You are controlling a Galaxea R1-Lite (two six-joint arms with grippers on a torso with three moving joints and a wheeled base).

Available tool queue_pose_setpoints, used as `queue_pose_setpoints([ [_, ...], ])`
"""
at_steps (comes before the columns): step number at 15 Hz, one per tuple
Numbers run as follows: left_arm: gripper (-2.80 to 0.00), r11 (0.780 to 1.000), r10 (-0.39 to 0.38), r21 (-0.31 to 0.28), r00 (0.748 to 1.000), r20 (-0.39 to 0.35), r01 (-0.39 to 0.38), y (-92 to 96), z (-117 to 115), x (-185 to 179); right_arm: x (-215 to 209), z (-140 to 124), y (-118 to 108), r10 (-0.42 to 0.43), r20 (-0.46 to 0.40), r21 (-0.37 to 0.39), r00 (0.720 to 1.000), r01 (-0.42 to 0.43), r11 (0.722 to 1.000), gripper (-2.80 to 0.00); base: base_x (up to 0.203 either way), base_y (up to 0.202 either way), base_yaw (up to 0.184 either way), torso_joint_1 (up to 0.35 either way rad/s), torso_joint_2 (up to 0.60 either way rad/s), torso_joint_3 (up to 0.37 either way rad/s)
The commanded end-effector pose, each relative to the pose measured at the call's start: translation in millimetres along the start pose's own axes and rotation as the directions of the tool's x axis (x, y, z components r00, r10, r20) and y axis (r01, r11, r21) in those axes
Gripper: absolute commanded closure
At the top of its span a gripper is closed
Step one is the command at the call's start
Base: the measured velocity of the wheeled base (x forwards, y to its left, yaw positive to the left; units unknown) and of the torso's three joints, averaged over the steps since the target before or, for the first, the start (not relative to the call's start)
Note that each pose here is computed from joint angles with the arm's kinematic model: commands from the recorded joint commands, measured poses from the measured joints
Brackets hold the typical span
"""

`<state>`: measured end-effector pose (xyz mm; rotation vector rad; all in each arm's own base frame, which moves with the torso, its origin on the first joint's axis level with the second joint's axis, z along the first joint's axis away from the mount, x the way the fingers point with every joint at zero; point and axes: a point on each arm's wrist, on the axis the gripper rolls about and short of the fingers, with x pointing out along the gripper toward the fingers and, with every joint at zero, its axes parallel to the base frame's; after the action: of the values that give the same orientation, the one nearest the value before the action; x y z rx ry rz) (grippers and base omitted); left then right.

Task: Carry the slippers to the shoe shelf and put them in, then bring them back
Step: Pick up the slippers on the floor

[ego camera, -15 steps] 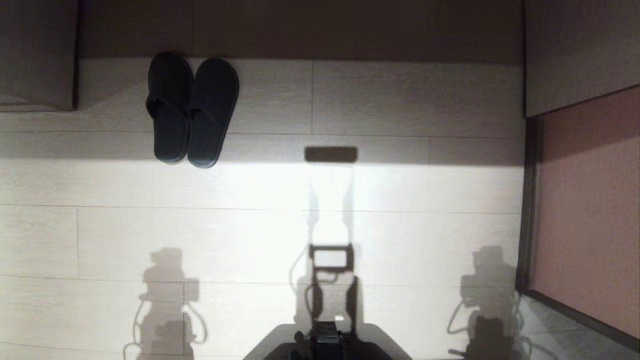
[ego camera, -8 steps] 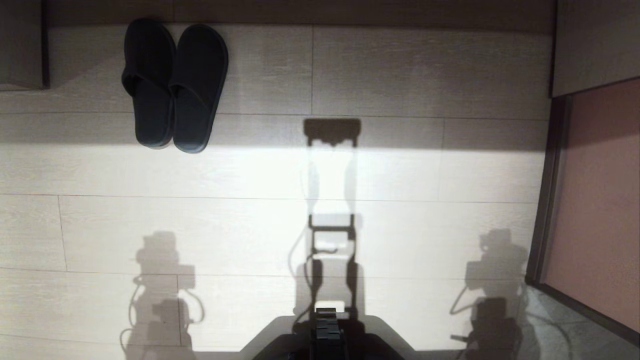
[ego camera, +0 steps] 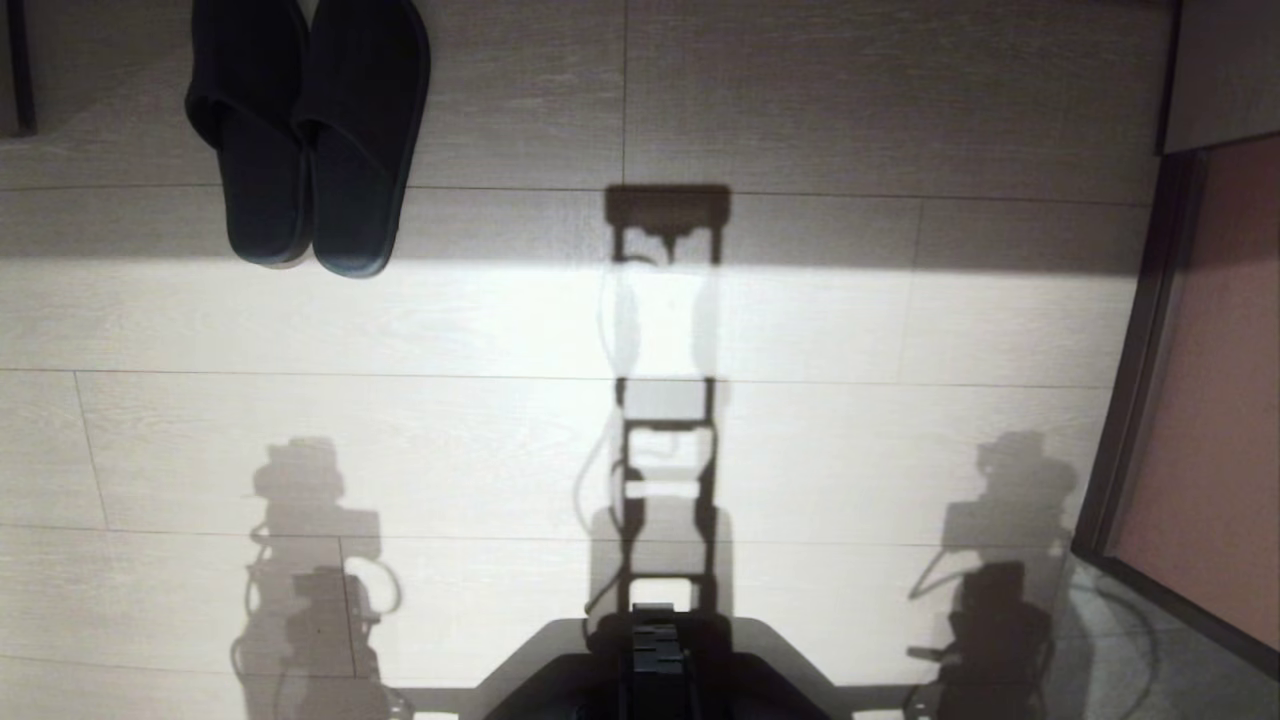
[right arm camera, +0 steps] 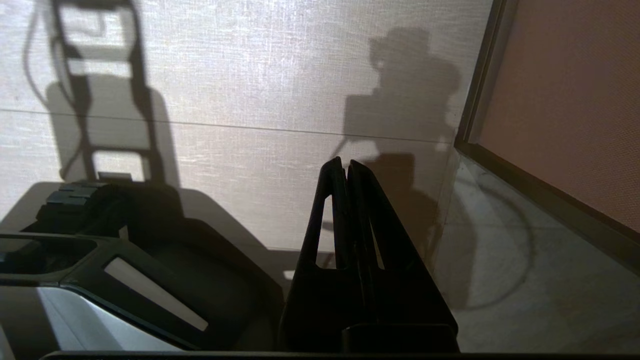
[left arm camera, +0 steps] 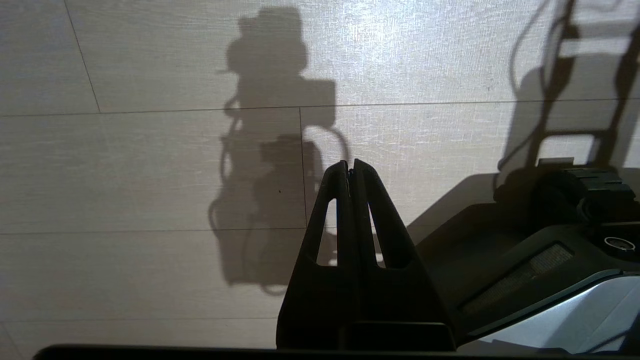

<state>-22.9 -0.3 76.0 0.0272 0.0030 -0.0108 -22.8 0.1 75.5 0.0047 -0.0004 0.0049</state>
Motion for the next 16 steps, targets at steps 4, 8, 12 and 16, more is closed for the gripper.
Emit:
queue_pose_setpoints([
  [4, 0.0, 1.0, -0.001, -0.001, 1.0, 0.005, 0.001, -0.1, 0, 0, 0, 0, 0, 0.0, 0.001, 0.0, 1.0, 0.0, 1.0, 0.0, 0.0, 0.0, 0.0, 0.0, 0.0, 0.0],
  [8, 0.0, 1.0, -0.002, -0.001, 1.0, 0.005, 0.002, -0.1, 0, 0, 0, 0, 0, 0.001, 0.001, 0.0, 1.0, -0.001, 1.0, 0.0, 0.0, 0.0, 0.0, 0.0, 0.0, 0.0],
  [12, 0.0, 1.0, 0.008, -0.008, 1.0, 0.009, -0.008, 0.2, 0, 0, 0, 0, 0, 0.001, 0.001, 0.0, 1.0, -0.001, 1.0, 0.0, 0.0, 0.0, 0.0, 0.0, 0.0, 0.0],
  [16, 0.0, 1.0, -0.002, 0.004, 0.994, 0.114, 0.002, 0.8, 43, -15, 0, 0, 0, 0.001, 0.001, 0.0, 1.0, -0.001, 1.0, 0.0, 0.0, 0.0, 0.0, 0.0, 0.0, 0.0],
])
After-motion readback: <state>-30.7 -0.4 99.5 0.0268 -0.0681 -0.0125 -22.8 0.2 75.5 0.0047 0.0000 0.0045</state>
